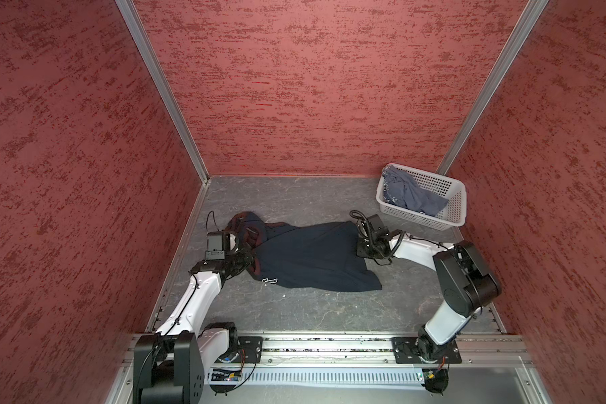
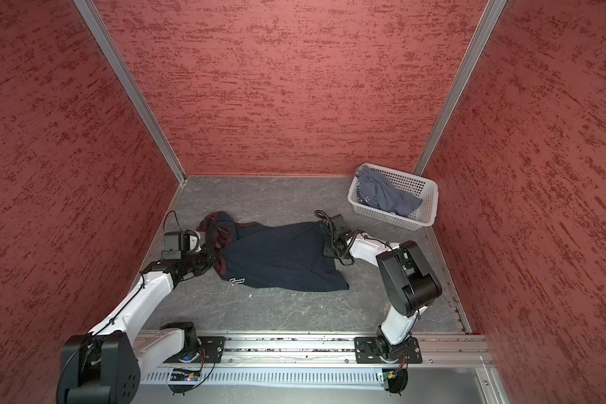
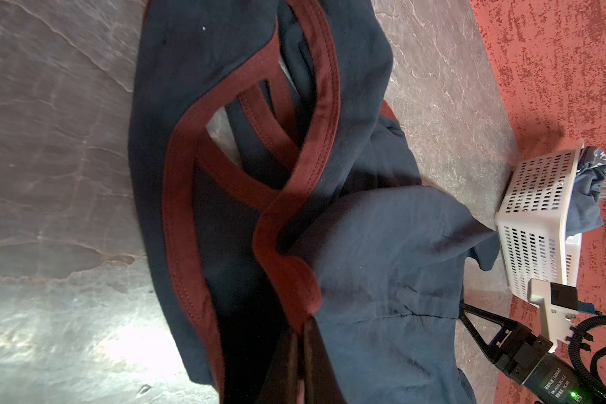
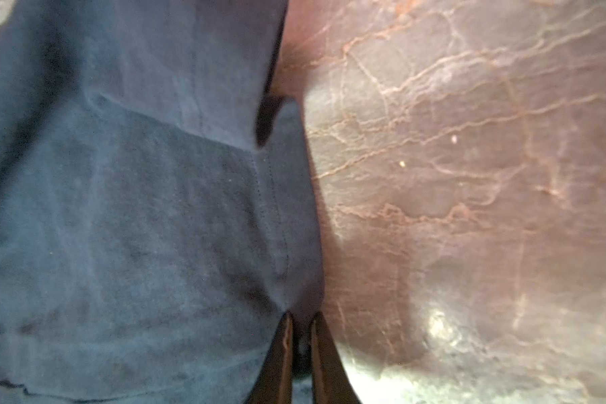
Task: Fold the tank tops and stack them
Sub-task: 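Lift the navy tank top high with both grippers, stretching it between them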
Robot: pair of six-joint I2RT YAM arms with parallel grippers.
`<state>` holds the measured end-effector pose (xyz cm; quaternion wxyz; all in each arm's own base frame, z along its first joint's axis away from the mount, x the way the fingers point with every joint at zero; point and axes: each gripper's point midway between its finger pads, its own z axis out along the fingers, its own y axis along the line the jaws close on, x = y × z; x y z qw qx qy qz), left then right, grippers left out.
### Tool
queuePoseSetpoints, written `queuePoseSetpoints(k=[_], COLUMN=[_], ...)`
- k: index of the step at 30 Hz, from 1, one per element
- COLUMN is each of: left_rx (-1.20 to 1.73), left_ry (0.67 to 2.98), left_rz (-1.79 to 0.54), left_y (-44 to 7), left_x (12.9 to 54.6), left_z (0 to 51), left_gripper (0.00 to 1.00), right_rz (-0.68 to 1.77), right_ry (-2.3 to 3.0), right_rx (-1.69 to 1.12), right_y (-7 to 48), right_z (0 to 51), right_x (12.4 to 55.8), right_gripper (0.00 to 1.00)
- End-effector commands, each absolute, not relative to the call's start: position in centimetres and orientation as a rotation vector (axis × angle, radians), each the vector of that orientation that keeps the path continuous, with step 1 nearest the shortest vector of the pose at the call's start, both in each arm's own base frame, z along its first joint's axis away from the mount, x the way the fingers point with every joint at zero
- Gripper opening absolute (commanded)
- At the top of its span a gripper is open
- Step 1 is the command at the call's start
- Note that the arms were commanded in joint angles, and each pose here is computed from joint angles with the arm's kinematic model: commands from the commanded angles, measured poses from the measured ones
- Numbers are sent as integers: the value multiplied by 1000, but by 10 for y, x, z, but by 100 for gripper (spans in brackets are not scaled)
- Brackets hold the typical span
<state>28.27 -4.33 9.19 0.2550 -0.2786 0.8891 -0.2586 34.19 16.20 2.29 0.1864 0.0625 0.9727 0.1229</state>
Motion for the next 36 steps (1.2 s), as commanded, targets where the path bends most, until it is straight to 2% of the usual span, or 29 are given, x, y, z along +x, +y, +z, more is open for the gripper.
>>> queuePoseSetpoints(k=[1, 8, 16, 21, 26, 31, 34, 36], left_rx=[-730, -702, -560, -449, -312, -178, -129, -126], left_ry=[2412, 2385, 2223, 2084, 1920, 1714, 1607, 1578], left_rz=[-704, -744, -796, -799, -800, -758, -741, -738], left_y=[-43, -47, -54, -56, -60, -61, -61, -60], left_x=[283, 287, 295, 297, 291, 259, 238, 236], left_z=[90, 104, 173, 234, 320, 420, 463, 474], left_gripper=[8, 8, 8, 8, 8, 7, 6, 5], right_rz=[299, 292, 296, 273, 279, 393, 483, 525], right_ry=[2691, 2650, 2478, 2327, 2115, 1872, 1752, 1701], right_rx=[169, 149, 118, 115, 107, 93, 79, 65], right_y=[157, 156, 146, 131, 115, 104, 102, 104], right_z=[43, 73, 167, 242, 341, 449, 495, 510], right_x=[349, 346, 344, 341, 330, 299, 277, 271], right_gripper=[10, 7, 7, 5, 3, 0, 0, 0])
